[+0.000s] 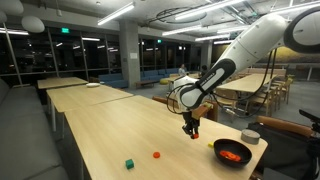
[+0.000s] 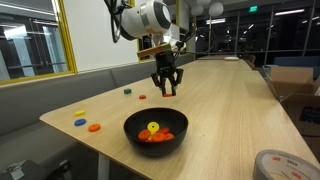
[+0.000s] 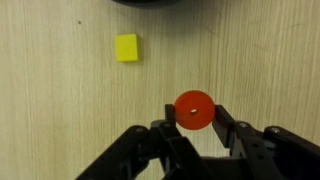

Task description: Pick the orange and blue rings and put them in the bowl

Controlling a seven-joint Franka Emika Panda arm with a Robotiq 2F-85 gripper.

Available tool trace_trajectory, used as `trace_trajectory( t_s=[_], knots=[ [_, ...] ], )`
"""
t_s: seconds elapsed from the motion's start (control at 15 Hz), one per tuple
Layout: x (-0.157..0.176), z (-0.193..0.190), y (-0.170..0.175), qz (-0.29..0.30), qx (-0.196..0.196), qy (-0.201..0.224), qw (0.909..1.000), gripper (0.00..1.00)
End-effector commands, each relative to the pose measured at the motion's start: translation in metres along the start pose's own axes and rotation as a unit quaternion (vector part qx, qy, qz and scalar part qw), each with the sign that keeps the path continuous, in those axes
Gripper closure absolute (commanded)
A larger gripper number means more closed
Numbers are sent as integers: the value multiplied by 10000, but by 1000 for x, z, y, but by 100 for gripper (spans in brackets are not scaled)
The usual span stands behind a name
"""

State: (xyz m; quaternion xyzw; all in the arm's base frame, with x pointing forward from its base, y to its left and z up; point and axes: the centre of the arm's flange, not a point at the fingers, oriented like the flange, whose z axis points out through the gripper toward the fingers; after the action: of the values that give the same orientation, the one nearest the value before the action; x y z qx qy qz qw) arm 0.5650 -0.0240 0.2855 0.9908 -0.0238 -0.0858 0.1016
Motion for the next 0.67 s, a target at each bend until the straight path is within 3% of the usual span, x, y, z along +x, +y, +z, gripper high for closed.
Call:
trace_trajectory(
  t_s=[0.0,0.27,0.6],
  knots=[
    [-62,-23,17,-195,55,238,9995,81],
    [-92,-31,32,-253,96,-395,9989,80],
    [-115,-20,47,-441,290,-1203,9913,81]
  ],
)
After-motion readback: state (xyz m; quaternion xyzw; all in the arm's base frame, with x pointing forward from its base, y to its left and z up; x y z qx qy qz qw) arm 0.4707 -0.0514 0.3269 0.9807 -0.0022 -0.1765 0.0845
